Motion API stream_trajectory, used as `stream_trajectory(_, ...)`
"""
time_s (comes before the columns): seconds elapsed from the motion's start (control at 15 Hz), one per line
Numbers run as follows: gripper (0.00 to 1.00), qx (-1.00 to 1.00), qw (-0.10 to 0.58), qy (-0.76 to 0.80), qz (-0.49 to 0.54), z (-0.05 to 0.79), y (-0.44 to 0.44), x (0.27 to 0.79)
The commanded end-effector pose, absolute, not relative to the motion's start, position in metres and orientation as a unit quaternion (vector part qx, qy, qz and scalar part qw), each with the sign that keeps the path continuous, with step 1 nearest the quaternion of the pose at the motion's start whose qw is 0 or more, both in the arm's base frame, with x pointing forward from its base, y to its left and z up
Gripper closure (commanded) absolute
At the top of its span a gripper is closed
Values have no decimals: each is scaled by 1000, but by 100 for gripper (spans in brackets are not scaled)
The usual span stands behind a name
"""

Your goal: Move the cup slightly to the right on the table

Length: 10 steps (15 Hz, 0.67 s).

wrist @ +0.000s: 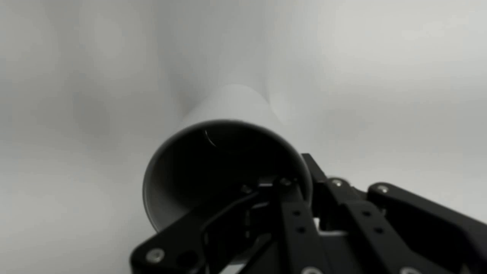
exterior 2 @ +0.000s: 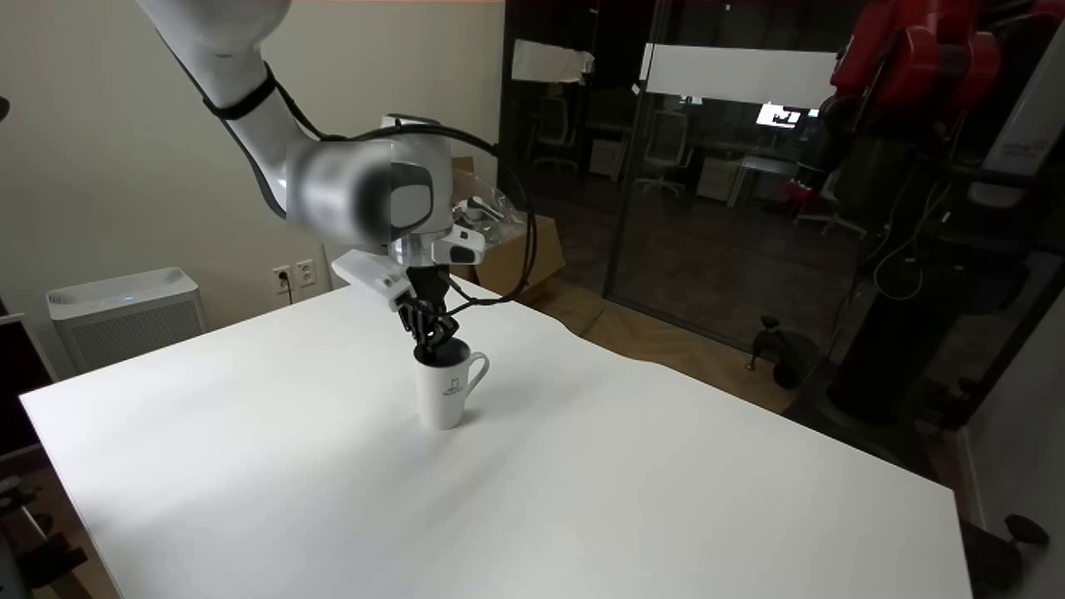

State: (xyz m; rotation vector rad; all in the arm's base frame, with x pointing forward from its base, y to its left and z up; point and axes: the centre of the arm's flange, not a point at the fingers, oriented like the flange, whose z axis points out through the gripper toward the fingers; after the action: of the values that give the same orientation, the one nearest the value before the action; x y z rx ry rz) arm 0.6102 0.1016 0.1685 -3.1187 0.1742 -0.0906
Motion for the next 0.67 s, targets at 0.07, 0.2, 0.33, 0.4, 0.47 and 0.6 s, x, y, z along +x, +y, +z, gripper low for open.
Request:
stream_trajectory(0.07,97,-995,16,98,-33,173,84,606)
stream_trajectory(0.2,97,-991,23,128,-32,177,68,602)
stream_trajectory(0.33,97,-987,29,158,-32,179,46,595)
stream_trajectory(0.4,97,-984,32,174,-33,180,34,592)
stream_trajectory(0.47,97,-981,35,188,-33,181,21,588)
stream_trajectory(0.6,97,-974,35,223,-36,182,-3,578)
